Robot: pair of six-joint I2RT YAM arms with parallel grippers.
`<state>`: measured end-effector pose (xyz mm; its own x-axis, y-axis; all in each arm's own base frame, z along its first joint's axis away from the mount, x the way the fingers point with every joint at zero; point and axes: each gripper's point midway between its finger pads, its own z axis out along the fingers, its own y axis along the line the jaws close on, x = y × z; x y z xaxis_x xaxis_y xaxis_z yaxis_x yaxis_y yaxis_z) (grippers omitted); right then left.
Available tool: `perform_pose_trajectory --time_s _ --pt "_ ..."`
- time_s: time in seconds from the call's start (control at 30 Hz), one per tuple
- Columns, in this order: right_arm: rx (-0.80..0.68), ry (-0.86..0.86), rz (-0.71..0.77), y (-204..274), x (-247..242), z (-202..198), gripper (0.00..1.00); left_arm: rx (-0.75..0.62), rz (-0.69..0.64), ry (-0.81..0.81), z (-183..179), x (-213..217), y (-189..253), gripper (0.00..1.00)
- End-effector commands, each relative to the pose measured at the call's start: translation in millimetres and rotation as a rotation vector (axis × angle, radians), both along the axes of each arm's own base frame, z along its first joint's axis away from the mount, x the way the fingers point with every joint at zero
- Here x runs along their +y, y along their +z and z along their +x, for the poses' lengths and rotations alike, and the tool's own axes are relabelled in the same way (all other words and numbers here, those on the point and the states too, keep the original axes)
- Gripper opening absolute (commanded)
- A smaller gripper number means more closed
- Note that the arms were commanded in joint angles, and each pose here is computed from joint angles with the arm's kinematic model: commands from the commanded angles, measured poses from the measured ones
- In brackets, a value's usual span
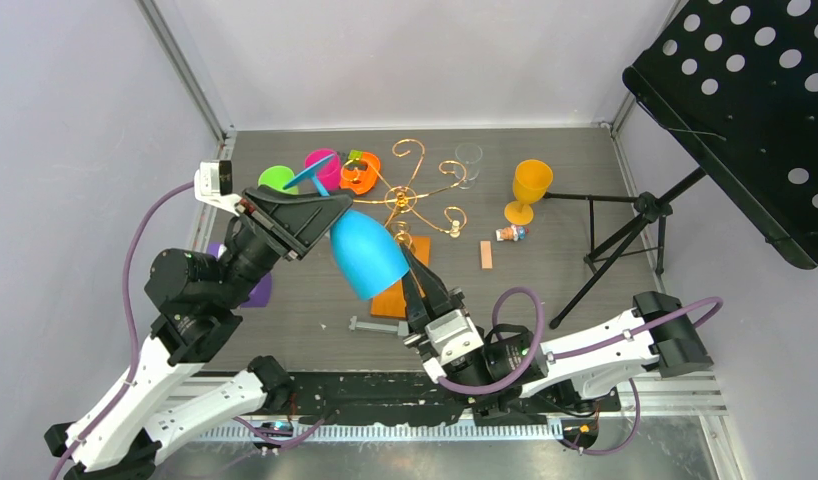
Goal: Place the wine glass upside down on the wine glass rack
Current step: Turn the wine glass upside down at the wine rack.
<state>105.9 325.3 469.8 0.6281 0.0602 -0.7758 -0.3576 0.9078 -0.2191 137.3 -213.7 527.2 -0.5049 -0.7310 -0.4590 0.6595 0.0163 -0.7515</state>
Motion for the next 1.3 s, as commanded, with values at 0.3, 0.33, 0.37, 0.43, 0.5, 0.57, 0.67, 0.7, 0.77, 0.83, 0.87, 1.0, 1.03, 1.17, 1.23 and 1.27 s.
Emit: perform_pose_trajectory --time_s 0.3,0.33,0.37,0.43,0.5,0.57,0.67,0.7,0.77,0.83,0.87,1.0,1.03,1.17,1.23,1.27 --pt "0.058 -0.041 0.133 13.6 -41.8 12.8 0.05 -0.024 -0.041 -0.049 -17.6 6.7 6.1 0.33" --pt "0.059 -0.039 0.130 12.7 -41.5 12.4 0.05 -0.025 -0.042 -0.047 -17.3 6.9 6.4 0.32" --pt "0.061 -0.037 0.132 12.4 -41.1 12.0 0.06 -0.024 -0.041 -0.046 -17.0 6.7 6.0 0.30" --pt "0.060 -0.034 0.122 9.6 -38.3 11.1 0.05 -0.026 -0.044 -0.047 -16.9 6.4 6.5 0.27" --pt "0.055 -0.029 0.111 7.0 -34.6 9.0 0.05 -0.027 -0.046 -0.050 -16.3 5.2 7.1 0.24" --pt "0.049 -0.021 0.101 4.5 -31.2 6.5 0.06 -0.029 -0.045 -0.057 -16.3 3.3 7.1 0.19" --pt "0.042 -0.008 0.085 0.1 -26.8 2.4 0.05 -0.029 -0.045 -0.063 -15.7 1.4 6.9 0.03" --pt "0.040 -0.004 0.081 -0.8 -26.0 0.9 0.05 -0.028 -0.046 -0.063 -15.6 1.4 6.7 0.00" --pt "0.039 0.000 0.071 -3.9 -24.6 -0.7 0.05 -0.036 -0.050 -0.062 -16.4 2.3 7.2 0.00" --pt "0.040 0.002 0.064 -6.3 -24.6 -1.5 0.06 -0.046 -0.052 -0.057 -16.9 3.2 7.7 0.00" --pt "0.042 0.002 0.060 -7.9 -25.0 -1.4 0.05 -0.049 -0.051 -0.052 -16.8 4.0 7.4 0.00" --pt "0.045 0.004 0.056 -10.8 -29.5 -1.3 0.09 -0.054 -0.044 -0.043 -16.9 5.3 6.0 0.00" --pt "0.045 0.003 0.053 -12.5 -30.3 -0.9 0.11 -0.058 -0.043 -0.041 -17.4 6.0 6.4 0.00" --pt "0.055 0.002 0.054 -15.3 -36.3 0.7 0.29 -0.071 -0.036 -0.027 -17.9 8.3 7.9 0.00" --pt "0.062 0.002 0.052 -17.6 -38.4 1.4 0.34 -0.078 -0.027 -0.014 -18.0 10.4 8.8 0.00" --pt "0.065 0.001 0.055 -17.6 -40.5 2.1 0.37 -0.076 -0.017 -0.008 -17.3 10.7 7.6 0.00"
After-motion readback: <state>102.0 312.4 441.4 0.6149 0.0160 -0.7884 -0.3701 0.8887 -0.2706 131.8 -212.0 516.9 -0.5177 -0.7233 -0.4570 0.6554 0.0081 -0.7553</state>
